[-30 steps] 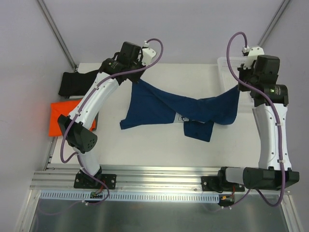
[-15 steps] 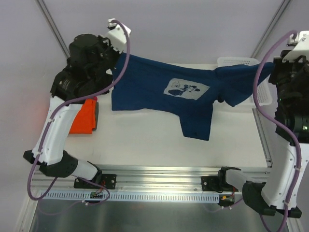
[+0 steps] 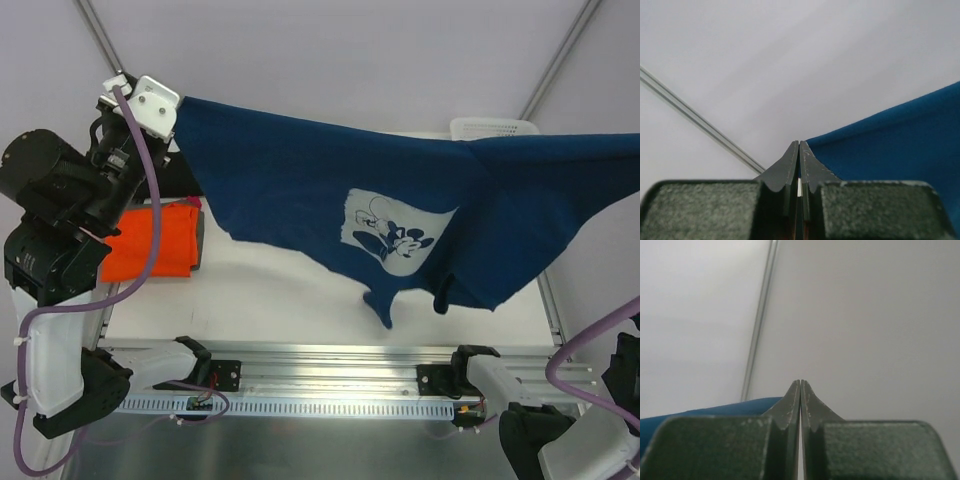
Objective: Fold and stack the t-shirts
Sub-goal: Flatten the tshirt out
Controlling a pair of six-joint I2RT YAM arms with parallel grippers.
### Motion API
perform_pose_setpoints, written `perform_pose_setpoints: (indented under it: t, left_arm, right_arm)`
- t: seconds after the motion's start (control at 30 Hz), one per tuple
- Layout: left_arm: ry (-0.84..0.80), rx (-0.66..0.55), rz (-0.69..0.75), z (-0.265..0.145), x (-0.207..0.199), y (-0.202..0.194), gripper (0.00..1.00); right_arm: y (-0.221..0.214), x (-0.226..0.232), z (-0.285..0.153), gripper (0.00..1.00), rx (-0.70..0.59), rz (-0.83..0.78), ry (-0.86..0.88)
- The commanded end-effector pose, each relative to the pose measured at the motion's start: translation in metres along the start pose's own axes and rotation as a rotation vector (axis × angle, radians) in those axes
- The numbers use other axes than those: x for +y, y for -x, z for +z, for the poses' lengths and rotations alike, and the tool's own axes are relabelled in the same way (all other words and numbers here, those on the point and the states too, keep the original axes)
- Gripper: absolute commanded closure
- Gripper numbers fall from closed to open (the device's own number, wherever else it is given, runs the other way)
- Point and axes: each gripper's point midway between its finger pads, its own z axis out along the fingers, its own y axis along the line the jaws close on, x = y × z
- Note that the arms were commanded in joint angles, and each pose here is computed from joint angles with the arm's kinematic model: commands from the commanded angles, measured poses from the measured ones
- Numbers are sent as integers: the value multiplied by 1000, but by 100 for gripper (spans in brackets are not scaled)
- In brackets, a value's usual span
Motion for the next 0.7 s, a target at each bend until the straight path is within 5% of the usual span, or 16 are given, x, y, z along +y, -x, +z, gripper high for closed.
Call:
perform_pose_setpoints:
  t: [0.0,0.2,0.33,0.67]
  left_arm:
    - [59,-59,50,3,16,17,100]
    - [73,-91,61,11,18,24,100]
    - [-4,4,117,41,-18,-16,100]
    - [-258,339,85,101,-116,-179,100]
  right_arm:
    - [35,-40,3,100,-104,-77,-174]
    - [67,-58,23,100,-190,-214,-252]
    - [38,-18,49,100,-148,-258,-132]
    - [-169,175,102,99,212,-318,395]
